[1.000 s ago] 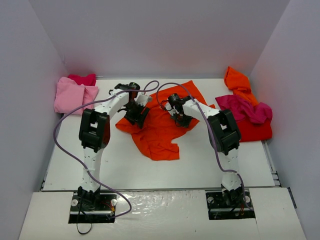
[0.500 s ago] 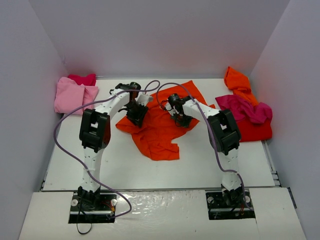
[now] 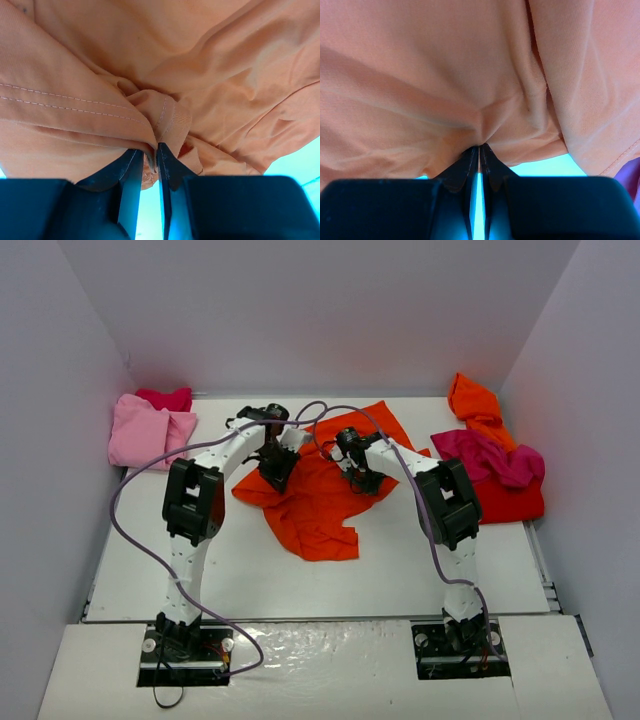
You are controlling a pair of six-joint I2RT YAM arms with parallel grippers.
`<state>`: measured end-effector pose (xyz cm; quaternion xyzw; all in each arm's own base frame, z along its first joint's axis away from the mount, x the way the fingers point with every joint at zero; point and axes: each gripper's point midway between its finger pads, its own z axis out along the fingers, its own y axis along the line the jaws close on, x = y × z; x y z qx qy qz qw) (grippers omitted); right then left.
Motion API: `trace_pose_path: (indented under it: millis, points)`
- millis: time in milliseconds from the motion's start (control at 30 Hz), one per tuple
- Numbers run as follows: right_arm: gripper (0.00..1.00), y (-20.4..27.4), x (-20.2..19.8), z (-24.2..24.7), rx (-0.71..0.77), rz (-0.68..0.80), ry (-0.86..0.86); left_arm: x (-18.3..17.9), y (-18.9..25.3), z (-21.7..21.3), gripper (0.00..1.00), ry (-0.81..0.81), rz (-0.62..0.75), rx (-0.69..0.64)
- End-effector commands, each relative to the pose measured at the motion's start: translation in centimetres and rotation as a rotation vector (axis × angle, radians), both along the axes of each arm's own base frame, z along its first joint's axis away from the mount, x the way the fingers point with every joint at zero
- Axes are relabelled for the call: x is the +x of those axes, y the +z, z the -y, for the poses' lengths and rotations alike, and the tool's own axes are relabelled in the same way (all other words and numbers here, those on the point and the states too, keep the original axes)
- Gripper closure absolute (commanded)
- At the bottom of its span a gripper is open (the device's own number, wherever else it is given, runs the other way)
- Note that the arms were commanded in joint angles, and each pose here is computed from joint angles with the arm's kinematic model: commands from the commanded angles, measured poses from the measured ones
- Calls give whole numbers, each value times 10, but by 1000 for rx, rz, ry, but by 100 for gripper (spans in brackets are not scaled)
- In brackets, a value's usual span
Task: Fold and stack the t-shirts
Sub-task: Flatten out the tshirt
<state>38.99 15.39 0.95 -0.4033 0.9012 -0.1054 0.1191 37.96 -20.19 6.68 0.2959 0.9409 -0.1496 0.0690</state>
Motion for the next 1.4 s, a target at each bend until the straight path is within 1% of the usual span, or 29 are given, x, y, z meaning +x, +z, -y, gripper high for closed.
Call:
trace_pose_path:
  millis: [0, 233, 400, 567, 633, 767, 900, 1000, 1067, 1200, 1367]
  points:
    - [96, -8, -12, 6, -26, -42, -1, 7, 24, 4, 85, -15, 68, 1]
    - [96, -8, -12, 5, -30, -41, 3, 9, 24, 4, 85, -21, 88, 33]
    - [96, -11, -12, 6, -36, -45, 5, 8, 26, 6, 77, -36, 106, 55]
    - [96, -11, -13, 6, -39, -44, 7, 6, 23, 7, 67, -56, 123, 89]
    - [96, -11, -13, 6, -40, -44, 6, 4, 23, 9, 69, -69, 130, 95]
    - [96, -12, -13, 6, -43, -47, 8, 4, 23, 11, 81, -73, 141, 100]
    - [96, -12, -13, 7, -45, -44, 6, 2, 24, 14, 84, -83, 156, 105]
    - [96, -13, -14, 7, -48, -47, 7, 1, 25, 16, 89, -90, 160, 106]
    - [96, -13, -14, 7, -47, -46, 6, 1, 25, 16, 100, -93, 162, 112]
    - [96, -12, -13, 9, -53, -42, 7, 3, 32, 16, 100, -95, 186, 115]
    - [96, -14, -13, 10, -60, -42, 6, 9, 64, 12, 100, -82, 265, 110]
